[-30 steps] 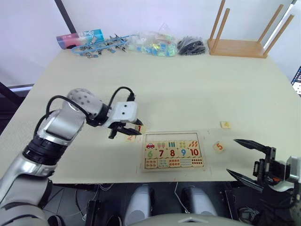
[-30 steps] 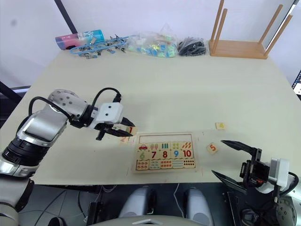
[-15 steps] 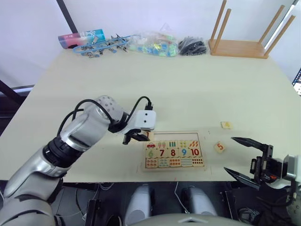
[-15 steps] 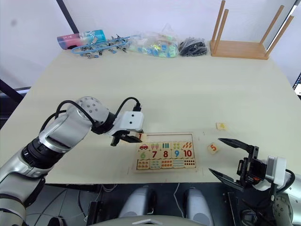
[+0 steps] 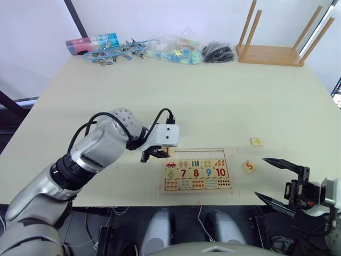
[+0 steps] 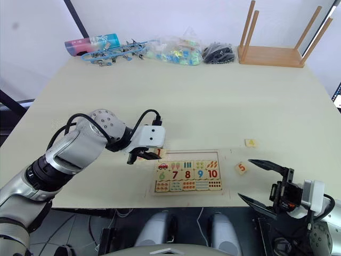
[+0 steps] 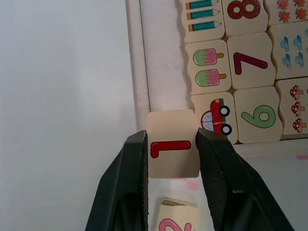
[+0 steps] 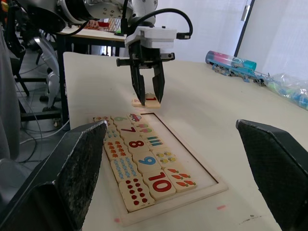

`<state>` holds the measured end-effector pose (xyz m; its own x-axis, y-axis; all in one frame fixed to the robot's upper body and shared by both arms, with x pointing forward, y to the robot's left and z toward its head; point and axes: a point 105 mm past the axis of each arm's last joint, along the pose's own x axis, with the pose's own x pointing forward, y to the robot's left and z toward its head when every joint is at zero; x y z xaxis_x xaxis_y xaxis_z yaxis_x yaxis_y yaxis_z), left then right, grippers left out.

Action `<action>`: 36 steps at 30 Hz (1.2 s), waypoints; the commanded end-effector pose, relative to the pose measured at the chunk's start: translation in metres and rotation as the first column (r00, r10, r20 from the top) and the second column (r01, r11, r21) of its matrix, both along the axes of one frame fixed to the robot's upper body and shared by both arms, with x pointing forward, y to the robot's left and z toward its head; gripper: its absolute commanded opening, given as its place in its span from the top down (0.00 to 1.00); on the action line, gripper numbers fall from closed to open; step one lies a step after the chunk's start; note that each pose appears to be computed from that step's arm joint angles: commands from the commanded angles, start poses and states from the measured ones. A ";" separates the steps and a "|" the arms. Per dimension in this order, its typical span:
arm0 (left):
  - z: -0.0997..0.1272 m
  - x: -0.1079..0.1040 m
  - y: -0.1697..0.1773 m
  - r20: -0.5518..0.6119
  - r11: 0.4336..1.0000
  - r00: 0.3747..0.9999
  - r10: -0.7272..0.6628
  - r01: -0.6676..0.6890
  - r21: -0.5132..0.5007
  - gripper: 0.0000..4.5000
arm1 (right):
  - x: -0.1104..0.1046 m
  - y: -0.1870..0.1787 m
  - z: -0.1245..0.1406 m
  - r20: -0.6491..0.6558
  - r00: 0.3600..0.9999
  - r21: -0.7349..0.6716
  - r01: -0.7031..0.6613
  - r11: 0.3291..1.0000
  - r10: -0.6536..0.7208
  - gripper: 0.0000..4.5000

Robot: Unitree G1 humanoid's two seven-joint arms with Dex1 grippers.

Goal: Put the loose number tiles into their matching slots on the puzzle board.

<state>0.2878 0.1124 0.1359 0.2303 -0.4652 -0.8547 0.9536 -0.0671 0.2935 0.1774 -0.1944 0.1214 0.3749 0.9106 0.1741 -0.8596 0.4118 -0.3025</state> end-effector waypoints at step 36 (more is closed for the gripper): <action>-0.020 0.005 -0.010 0.014 0.998 0.998 -0.067 0.067 0.021 0.78 | -0.007 0.002 0.006 0.028 0.999 -0.015 0.015 1.000 -0.015 0.00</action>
<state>0.2943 0.1019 0.1113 0.2085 -0.4536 -0.8665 0.9423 -0.1443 0.3022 0.1729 -0.1932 0.1186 0.3941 0.9039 0.1662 -0.8547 0.4270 -0.2952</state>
